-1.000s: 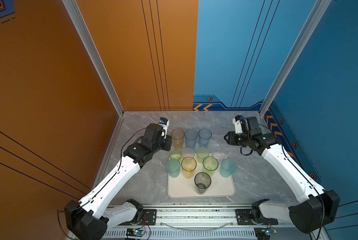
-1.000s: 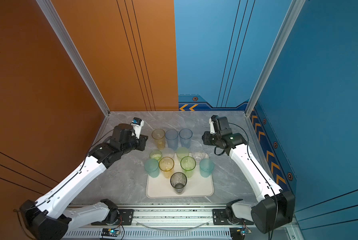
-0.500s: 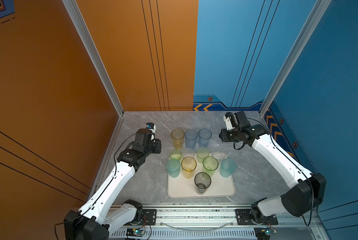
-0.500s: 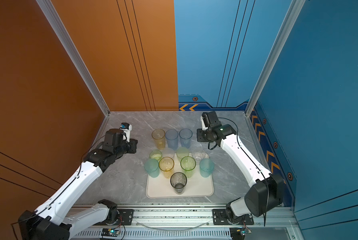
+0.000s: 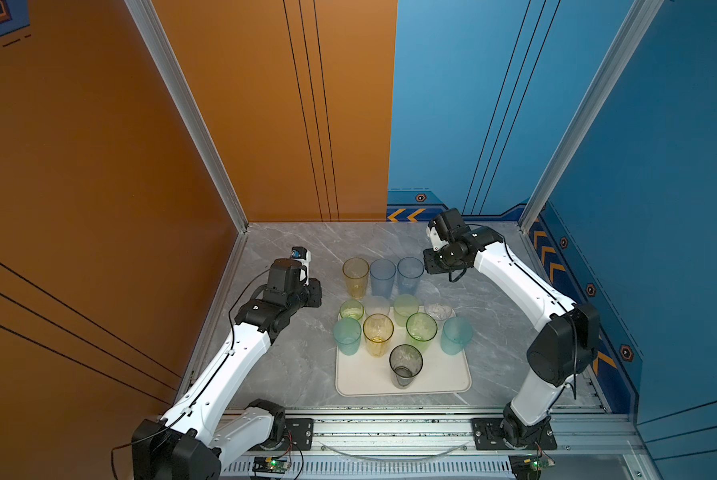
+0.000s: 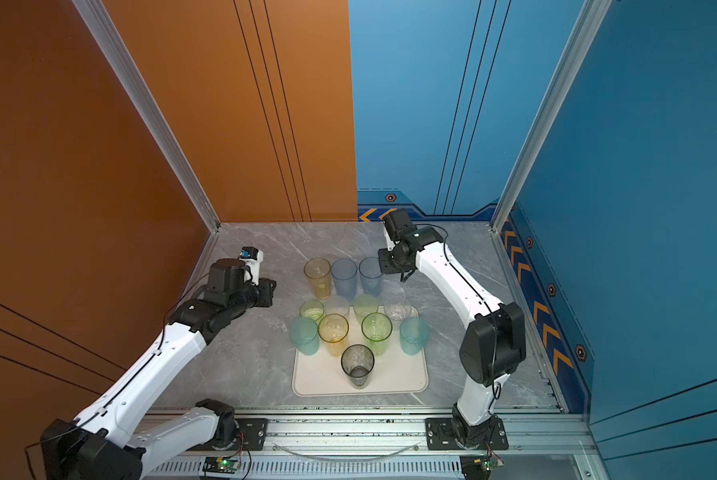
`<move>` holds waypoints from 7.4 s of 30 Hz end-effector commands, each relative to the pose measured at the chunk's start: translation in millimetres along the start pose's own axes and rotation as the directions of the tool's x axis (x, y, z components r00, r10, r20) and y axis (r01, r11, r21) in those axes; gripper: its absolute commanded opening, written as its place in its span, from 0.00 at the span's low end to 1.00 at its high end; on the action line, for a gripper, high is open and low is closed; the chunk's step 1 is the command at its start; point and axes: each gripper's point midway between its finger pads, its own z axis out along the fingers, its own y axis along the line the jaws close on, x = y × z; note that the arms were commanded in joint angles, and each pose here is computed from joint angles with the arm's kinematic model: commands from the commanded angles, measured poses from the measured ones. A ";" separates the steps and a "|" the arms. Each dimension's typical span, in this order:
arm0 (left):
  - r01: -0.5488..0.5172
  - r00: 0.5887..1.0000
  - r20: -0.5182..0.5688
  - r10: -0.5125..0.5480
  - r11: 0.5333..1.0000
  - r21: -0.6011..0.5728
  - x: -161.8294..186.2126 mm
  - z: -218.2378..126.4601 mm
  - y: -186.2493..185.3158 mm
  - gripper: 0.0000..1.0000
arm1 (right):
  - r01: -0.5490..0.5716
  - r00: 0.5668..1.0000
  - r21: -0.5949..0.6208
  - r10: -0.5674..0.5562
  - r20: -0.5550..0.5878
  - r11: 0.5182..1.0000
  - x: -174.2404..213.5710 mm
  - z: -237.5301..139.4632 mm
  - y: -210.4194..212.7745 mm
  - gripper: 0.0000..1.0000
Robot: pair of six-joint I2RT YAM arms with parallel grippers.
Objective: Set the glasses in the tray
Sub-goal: 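Raise the left gripper back beside the tray while right gripper moves toward blue glasses, then close the right gripper on the nearer blue glass rim and lift it, then carry the blue glass with the right gripper to the tray's near corner, then lower the blue glass onto the tray beside the teal cup with right gripper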
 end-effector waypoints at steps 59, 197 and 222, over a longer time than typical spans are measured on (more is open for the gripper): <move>0.037 0.998 -0.047 -0.036 0.999 0.030 11.3 18.3 5.7 0.24 | 0.072 0.986 0.085 -0.058 -0.157 0.994 -12.0 66.1 -5.1 0.04; -0.070 0.992 -0.102 0.075 0.996 0.056 -13.3 11.7 -23.2 0.24 | 0.185 0.957 0.087 -0.160 -0.241 0.979 255.8 -50.4 17.1 0.14; -0.082 0.989 -0.120 0.087 0.995 0.049 -8.6 13.3 -22.8 0.24 | 0.167 0.972 0.059 -0.155 -0.174 0.984 241.1 -64.5 20.5 0.31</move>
